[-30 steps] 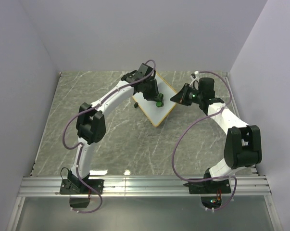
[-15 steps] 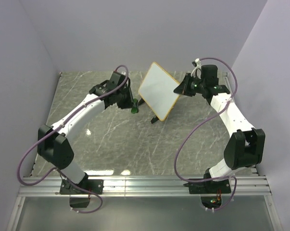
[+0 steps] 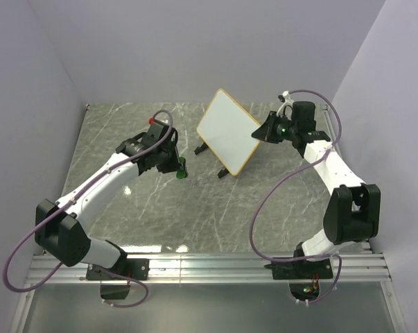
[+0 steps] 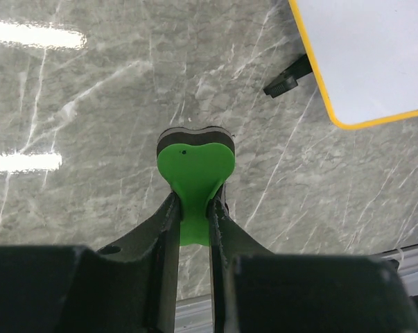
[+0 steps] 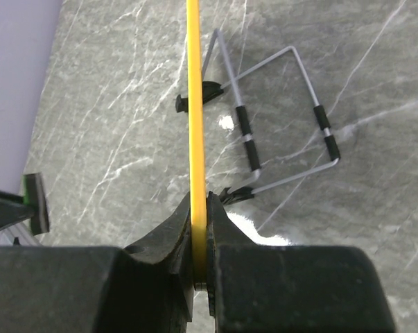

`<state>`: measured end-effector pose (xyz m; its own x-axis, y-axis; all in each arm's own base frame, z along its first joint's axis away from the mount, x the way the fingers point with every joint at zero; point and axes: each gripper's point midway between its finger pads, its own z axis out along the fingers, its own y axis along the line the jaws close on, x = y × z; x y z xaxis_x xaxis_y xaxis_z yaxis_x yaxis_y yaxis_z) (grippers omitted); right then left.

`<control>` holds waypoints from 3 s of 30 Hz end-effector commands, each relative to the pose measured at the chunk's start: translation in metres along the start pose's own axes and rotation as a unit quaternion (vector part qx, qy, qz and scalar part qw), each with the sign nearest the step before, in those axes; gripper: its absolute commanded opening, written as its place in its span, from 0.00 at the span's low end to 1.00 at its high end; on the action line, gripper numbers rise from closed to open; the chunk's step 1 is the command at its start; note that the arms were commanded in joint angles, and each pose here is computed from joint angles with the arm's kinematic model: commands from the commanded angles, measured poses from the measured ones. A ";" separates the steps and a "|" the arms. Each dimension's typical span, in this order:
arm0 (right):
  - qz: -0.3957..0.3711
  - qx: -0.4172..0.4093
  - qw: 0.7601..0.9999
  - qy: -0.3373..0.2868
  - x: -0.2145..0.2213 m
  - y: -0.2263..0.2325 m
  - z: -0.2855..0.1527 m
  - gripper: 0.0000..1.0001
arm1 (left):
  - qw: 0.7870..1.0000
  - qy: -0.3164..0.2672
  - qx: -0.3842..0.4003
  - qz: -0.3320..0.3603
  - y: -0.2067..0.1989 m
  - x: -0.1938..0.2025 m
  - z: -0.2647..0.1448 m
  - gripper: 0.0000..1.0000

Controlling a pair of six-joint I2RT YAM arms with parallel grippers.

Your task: Erase the whiteboard

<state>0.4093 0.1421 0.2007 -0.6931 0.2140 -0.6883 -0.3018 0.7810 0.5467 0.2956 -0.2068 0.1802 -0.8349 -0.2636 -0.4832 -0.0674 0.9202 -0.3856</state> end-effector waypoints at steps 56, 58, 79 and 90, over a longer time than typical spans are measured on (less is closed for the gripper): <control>-0.227 0.236 0.945 -0.014 0.122 -0.028 -0.054 0.00 | 0.996 -0.066 -0.017 -0.050 0.027 0.002 -0.020 0.00; -0.240 0.223 0.945 -0.015 0.124 -0.018 -0.053 0.00 | 0.996 -0.066 -0.017 -0.053 0.027 0.004 -0.019 0.00; -0.378 0.274 0.879 -0.097 0.056 0.035 -0.062 0.00 | 0.996 -0.054 -0.024 -0.068 0.027 0.012 0.004 0.00; -0.266 0.083 0.949 -0.148 0.014 0.118 -0.077 0.00 | 0.998 -0.041 -0.021 -0.052 0.006 -0.003 0.029 0.00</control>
<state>0.3137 0.1698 0.2248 -0.3461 -0.3107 -0.8853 -0.3800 0.9091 -0.1705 0.2960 -0.1931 0.1332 -0.7994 -0.3743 -0.4700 -0.2223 0.9110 -0.3474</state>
